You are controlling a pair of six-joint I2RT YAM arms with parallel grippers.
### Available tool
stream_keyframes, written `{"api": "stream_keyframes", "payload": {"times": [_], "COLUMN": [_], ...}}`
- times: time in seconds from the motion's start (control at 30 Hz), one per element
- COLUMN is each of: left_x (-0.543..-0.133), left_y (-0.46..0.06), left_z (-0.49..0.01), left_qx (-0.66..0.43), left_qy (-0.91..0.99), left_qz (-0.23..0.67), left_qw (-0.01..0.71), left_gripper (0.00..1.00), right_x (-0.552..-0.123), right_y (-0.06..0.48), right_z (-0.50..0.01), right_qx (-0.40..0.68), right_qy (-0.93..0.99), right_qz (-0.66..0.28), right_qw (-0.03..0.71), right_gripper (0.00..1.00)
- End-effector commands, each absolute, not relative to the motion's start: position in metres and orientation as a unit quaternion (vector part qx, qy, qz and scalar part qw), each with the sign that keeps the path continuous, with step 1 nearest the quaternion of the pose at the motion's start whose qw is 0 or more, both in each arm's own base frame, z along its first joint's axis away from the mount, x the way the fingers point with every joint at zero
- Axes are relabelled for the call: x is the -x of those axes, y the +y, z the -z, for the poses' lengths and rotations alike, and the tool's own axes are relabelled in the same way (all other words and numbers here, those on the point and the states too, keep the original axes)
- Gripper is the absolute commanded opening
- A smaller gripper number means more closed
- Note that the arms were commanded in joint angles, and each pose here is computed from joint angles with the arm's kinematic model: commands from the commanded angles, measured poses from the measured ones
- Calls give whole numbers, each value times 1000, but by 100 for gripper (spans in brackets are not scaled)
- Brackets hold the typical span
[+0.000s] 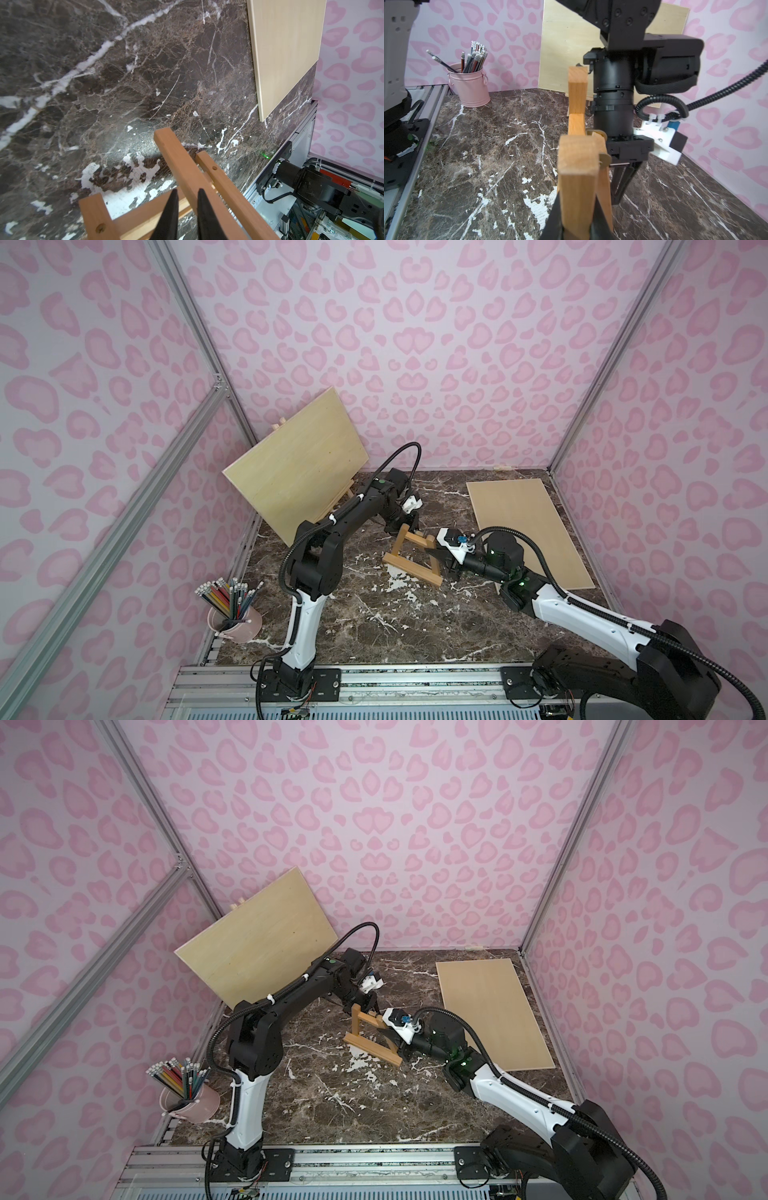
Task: Disassemble the easel
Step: Fold up the easel, then place the easel at the center of the board.
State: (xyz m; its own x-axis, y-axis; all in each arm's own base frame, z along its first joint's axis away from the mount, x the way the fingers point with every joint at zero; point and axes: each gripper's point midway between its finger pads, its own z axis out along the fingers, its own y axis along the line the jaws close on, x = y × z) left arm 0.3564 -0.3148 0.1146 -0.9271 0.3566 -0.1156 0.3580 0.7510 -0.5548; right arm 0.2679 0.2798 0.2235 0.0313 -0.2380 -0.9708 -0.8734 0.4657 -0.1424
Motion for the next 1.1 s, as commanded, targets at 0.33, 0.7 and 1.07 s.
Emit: {"api": "stream_keyframes", "payload": {"times": [0.33,0.7,1.07], "left_x": [-397,-411,-390], "left_y": [-274,-207,-176], "left_z": [-164,-225,-238], "left_qx": [-70,64,104], "left_qy": [944,922,913], "left_qz": [305,260,231], "left_qw": [107,278,319], "left_gripper": [10,17,20], "right_x": [-285,-313,-354], "right_y": [271,271,289], "right_z": [-258,-272,-281], "right_qx": [370,265,123], "right_qy": [625,672,694], "right_qz": [-298,-357,-496], "right_qw": [620,592,507], "right_gripper": [0,0,0]}}
